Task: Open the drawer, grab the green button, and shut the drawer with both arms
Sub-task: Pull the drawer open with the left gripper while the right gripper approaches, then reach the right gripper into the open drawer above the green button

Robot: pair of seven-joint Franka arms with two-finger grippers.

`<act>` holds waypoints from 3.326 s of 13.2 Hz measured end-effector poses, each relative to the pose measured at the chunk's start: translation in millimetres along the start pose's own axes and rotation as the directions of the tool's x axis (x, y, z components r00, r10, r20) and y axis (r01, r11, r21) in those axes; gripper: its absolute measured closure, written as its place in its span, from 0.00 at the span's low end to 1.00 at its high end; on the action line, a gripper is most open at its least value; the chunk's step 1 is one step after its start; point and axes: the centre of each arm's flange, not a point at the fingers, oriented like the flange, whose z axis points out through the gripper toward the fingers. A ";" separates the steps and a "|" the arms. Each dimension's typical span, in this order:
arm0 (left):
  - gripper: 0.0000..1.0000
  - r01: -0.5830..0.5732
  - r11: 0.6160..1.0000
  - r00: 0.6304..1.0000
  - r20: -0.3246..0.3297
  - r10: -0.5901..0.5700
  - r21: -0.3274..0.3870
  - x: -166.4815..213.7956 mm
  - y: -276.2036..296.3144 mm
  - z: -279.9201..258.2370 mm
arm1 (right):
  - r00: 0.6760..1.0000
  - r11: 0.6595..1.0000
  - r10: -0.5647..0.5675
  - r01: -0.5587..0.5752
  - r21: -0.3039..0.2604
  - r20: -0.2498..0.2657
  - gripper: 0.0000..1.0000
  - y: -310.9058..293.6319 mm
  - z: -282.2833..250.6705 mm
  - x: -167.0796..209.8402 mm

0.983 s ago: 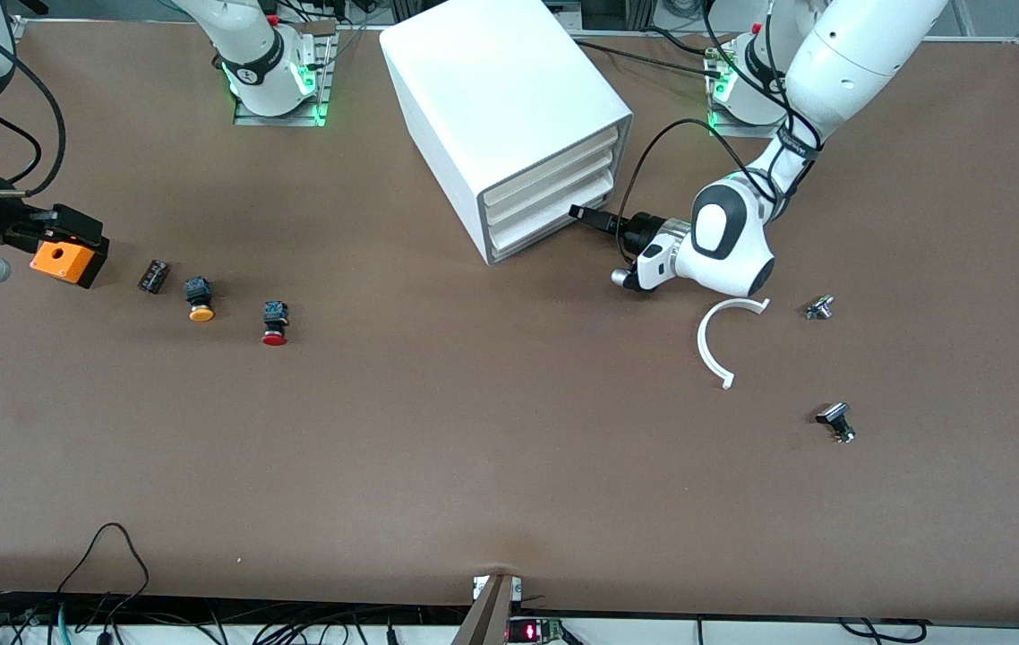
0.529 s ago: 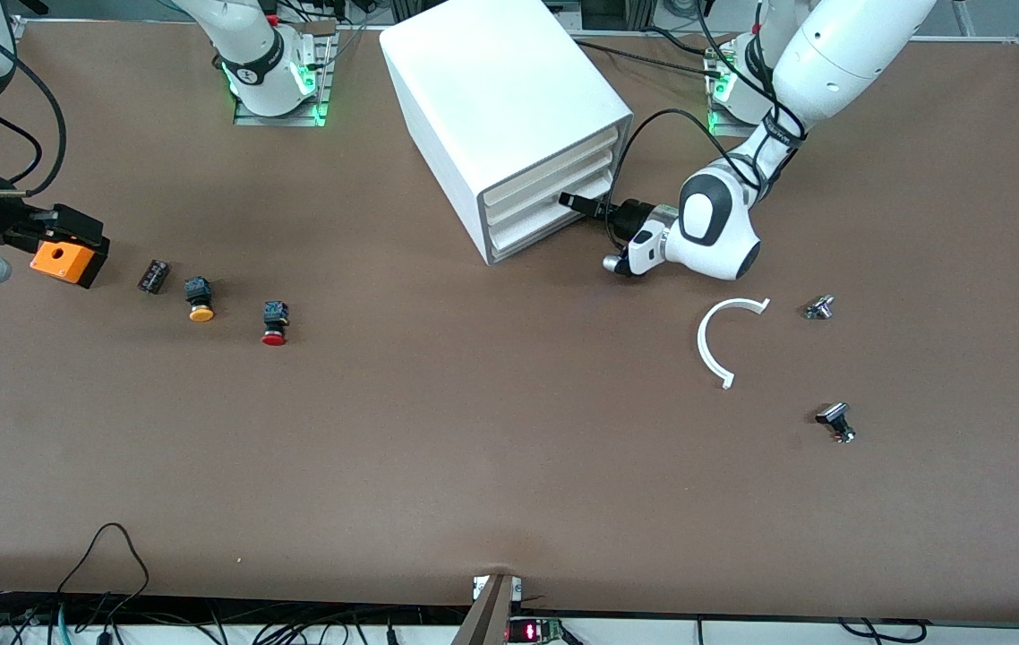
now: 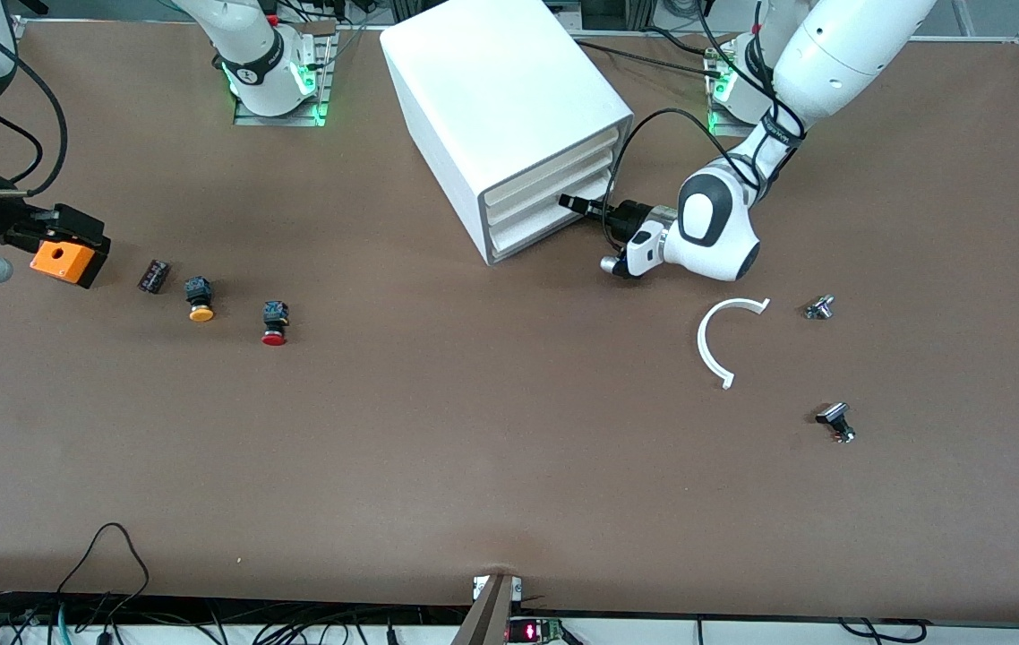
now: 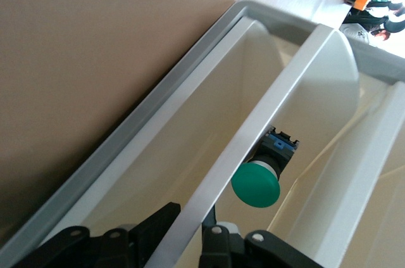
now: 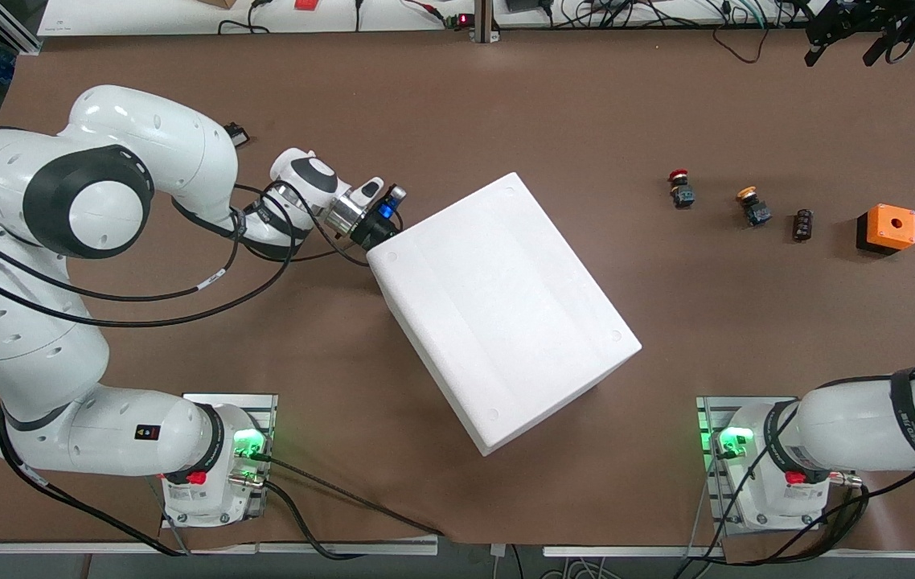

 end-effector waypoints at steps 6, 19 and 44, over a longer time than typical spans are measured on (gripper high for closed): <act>0.84 -0.089 0.993 0.980 -0.174 0.101 0.075 44.1 -9.7 -129.2 | 1.000 1.000 0.002 -0.002 -0.001 0.031 0.00 0.6 17.7 8.0; 0.00 -0.196 0.904 0.907 -0.282 0.315 0.380 37.6 43.0 -243.0 | 0.978 0.981 -0.194 0.195 0.008 -0.073 0.00 -120.1 49.3 42.9; 0.00 0.230 0.437 0.852 -0.397 0.342 0.870 -149.6 192.1 -477.9 | 0.381 0.391 -0.917 0.917 -0.082 -0.115 0.00 -611.6 191.6 -76.9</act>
